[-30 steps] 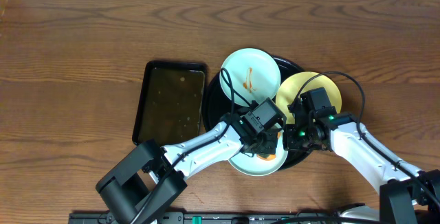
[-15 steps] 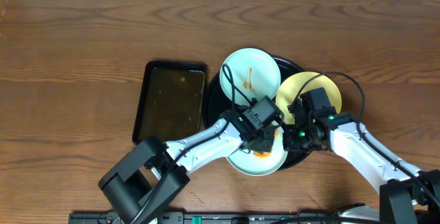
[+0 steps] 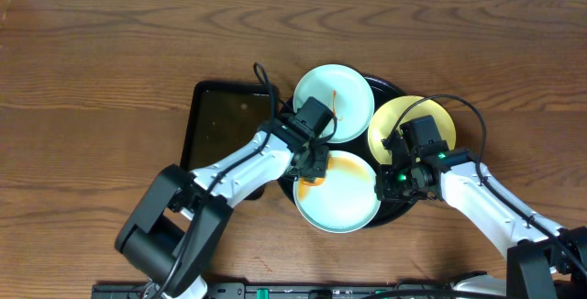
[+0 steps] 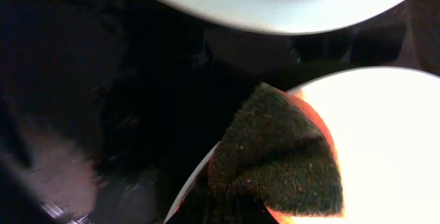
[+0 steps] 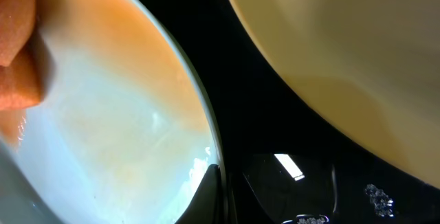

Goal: Clean dirty plates on tray and stack at the side
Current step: 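Return the sponge with the left gripper to the black tray, then grasp the cleaned green plate rim with the right gripper and tilt it up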

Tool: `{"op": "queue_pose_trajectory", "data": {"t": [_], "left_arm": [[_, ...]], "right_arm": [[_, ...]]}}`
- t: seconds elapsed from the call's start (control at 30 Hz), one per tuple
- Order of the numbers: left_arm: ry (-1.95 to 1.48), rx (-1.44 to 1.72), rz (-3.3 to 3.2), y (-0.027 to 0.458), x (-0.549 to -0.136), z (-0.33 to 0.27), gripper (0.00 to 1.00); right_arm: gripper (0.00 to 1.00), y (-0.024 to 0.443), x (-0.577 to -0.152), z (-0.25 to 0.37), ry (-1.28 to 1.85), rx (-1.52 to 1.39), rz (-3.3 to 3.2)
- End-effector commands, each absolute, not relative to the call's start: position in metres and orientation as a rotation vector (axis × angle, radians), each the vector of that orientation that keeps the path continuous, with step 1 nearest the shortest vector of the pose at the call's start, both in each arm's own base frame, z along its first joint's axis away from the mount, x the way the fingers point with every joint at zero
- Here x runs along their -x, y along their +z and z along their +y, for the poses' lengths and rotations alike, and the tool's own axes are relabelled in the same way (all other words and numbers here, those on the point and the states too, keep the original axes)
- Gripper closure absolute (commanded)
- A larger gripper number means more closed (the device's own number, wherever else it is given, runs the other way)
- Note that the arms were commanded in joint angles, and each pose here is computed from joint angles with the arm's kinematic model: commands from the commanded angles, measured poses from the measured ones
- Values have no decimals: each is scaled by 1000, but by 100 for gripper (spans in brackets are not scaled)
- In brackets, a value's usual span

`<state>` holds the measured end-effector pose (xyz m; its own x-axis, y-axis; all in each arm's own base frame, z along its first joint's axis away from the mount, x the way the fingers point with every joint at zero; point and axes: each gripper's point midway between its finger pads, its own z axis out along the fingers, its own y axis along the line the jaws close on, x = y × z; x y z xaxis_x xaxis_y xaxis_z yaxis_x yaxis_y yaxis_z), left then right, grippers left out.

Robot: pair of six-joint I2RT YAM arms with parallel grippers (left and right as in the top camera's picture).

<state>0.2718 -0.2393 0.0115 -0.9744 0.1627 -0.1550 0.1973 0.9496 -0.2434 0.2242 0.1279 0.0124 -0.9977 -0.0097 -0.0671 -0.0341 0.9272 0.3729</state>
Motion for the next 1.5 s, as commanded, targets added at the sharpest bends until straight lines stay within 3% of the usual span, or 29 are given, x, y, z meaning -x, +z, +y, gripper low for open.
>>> {"op": "queue_pose_trajectory", "data": {"t": [0.0,0.33,0.8,0.93,1.17,1.47], "left_arm": [[-195,-259,2818,44,-306,-206,93],[-223,-206,2678,112,-305,-187,92],[-31,147,2770,91,-318,-91,92],[-33,147,2766,92,-319,-92,92],[-29,147,2769,91,-318,-91,92],[-30,147,2769,91,-318,-91,92]], "right_arm": [[99,10,-221,126,543,56,3037],[99,10,-222,126,543,57,3033],[85,6,-212,128,579,54,3057],[99,6,-215,131,601,61,3036],[99,24,-241,145,685,133,2897],[99,96,-282,98,250,175,2601]]}}
